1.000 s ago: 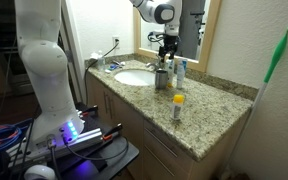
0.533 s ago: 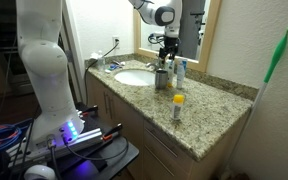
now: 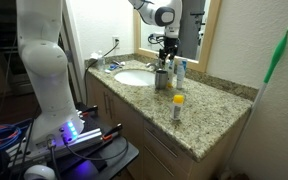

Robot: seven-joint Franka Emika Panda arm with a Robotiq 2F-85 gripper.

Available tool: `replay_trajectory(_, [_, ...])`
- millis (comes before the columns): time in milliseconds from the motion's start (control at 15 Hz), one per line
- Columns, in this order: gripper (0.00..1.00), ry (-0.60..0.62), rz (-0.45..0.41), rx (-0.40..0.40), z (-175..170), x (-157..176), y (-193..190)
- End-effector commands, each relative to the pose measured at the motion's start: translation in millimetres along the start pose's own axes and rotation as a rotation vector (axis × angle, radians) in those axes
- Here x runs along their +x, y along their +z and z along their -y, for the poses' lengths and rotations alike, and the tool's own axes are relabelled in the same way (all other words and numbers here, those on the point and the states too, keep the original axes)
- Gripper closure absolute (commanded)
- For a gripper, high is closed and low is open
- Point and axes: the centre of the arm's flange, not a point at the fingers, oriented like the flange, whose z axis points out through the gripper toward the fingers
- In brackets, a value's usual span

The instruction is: Move the white tube to the right

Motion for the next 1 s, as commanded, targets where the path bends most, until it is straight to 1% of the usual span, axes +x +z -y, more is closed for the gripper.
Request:
replay_trajectory(0, [0.48, 0.004, -0.01, -0.001, -2, 2, 0])
replay_trajectory(67, [0.54, 0.003, -0.016, 0.0, -2, 2, 0])
replay_trajectory(133, [0.62, 0.001, -0.019, -0.002, -2, 2, 0])
replay_trajectory(200, [0.67, -0.002, -0.021, -0.004, -2, 2, 1])
replay_trajectory(467, [0.97, -0.014, -0.03, -0.006, -3, 0, 3])
replay_trajectory(600, [1.0, -0.03, -0.035, 0.007, -3, -3, 0])
replay_trajectory(733, [1.0, -0.062, -0.052, 0.043, -4, -7, -10])
replay_trajectory(933, [0.99, -0.124, -0.13, 0.187, -3, -12, -50])
